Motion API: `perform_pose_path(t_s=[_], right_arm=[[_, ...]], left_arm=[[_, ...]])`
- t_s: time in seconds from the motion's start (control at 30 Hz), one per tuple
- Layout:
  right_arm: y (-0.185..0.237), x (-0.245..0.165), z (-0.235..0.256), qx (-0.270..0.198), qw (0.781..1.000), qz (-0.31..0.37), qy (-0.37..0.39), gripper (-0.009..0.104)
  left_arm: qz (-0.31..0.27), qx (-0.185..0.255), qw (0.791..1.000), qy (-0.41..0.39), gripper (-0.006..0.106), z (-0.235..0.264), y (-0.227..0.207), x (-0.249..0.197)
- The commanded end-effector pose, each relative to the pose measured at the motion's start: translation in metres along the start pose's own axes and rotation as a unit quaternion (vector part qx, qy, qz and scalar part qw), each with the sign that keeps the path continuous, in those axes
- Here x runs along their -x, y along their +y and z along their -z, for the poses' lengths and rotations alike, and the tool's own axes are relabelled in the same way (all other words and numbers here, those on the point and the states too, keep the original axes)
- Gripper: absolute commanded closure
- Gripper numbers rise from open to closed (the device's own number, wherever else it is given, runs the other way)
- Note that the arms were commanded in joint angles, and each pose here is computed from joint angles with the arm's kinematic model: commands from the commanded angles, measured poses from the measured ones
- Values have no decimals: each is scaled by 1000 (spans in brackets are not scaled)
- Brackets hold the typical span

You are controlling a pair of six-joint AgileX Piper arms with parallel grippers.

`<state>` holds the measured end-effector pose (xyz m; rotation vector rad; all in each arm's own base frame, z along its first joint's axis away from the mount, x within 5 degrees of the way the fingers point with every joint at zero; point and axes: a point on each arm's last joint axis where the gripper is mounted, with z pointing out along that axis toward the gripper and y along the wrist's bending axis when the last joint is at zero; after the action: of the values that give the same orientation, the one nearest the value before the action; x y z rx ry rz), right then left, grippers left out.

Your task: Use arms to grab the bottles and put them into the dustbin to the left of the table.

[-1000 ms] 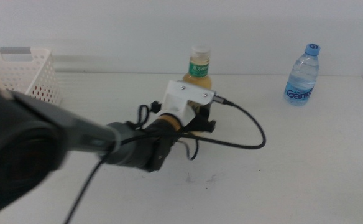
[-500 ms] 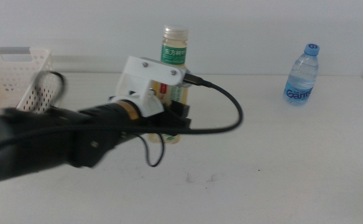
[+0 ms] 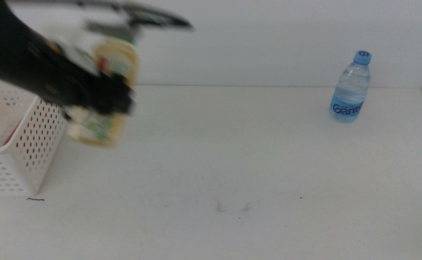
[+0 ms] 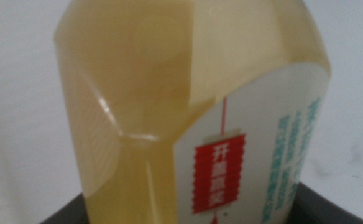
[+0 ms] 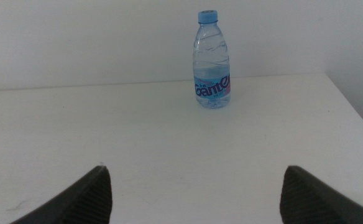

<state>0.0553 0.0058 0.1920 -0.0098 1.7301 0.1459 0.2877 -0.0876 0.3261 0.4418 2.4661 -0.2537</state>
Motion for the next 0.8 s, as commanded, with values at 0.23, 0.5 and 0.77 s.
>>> perform_pose_path(t_s=[0.23, 0.5, 0.77], right_arm=[[0, 0, 0, -3, 1000, 3, -6, 6], [0, 0, 0, -3, 1000, 3, -6, 6], [0, 0, 0, -3, 1000, 3, -6, 6]], left_arm=[[41, 106, 994, -1, 102, 62, 115, 30], [102, 97, 989, 36, 102, 20, 198, 23], [118, 77, 982, 123, 102, -46, 226, -1]])
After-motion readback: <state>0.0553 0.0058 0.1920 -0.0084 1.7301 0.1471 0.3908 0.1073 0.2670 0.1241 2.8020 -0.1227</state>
